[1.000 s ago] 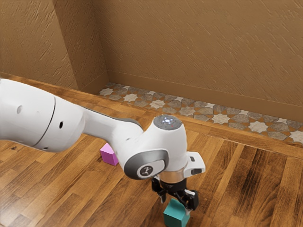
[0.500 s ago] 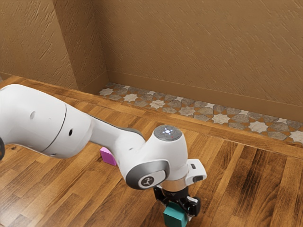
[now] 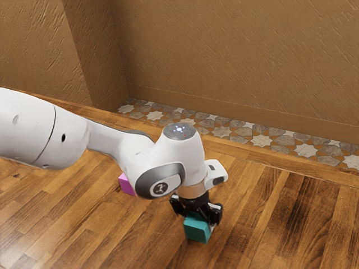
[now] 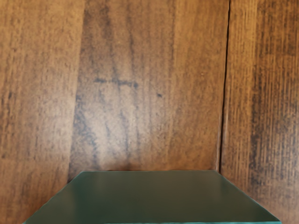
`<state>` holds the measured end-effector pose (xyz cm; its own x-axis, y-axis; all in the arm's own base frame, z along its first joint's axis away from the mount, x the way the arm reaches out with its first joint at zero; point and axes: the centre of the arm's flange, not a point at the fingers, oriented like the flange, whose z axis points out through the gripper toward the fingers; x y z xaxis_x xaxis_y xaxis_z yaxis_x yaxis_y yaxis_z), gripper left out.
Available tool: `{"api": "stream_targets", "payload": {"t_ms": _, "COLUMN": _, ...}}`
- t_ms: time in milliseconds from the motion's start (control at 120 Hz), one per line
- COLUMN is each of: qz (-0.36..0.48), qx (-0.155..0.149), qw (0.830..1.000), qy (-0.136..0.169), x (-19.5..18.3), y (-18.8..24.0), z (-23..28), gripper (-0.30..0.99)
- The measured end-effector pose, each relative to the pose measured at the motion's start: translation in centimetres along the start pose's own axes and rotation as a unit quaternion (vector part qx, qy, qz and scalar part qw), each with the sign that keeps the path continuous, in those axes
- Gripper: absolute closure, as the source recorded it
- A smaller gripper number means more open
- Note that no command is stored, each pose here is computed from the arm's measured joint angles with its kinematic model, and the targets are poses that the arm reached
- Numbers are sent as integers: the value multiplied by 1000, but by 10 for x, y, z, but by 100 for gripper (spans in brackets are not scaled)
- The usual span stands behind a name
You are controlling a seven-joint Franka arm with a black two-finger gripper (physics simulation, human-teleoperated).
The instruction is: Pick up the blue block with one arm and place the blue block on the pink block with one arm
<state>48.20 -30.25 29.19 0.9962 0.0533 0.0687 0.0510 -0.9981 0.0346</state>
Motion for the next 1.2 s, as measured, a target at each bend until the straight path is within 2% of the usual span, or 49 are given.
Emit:
{"api": "stream_targets", "payload": {"t_ms": 167, "qz": -60, "qx": 5, "qw": 998, "qy": 25, "x": 50, "y": -76, "z": -39, "gripper": 28}}
{"api": "stream_targets", "payload": {"t_ms": 425, "qz": -120, "qx": 23, "qw": 992, "qy": 32, "x": 101, "y": -214, "z": -74, "gripper": 30}}
{"api": "stream_targets", "payload": {"t_ms": 567, "qz": -124, "qx": 30, "qw": 992, "qy": 25, "x": 112, "y": -278, "z": -82, "gripper": 30}}
{"api": "stream_targets", "payload": {"t_ms": 792, "qz": -45, "qx": 32, "qw": 998, "qy": 15, "x": 114, "y": -282, "z": -81, "gripper": 32}}
{"api": "stream_targets", "payload": {"t_ms": 1200, "qz": 35, "qx": 25, "qw": 999, "qy": 1, "x": 129, "y": -318, "z": -71, "gripper": 33}}
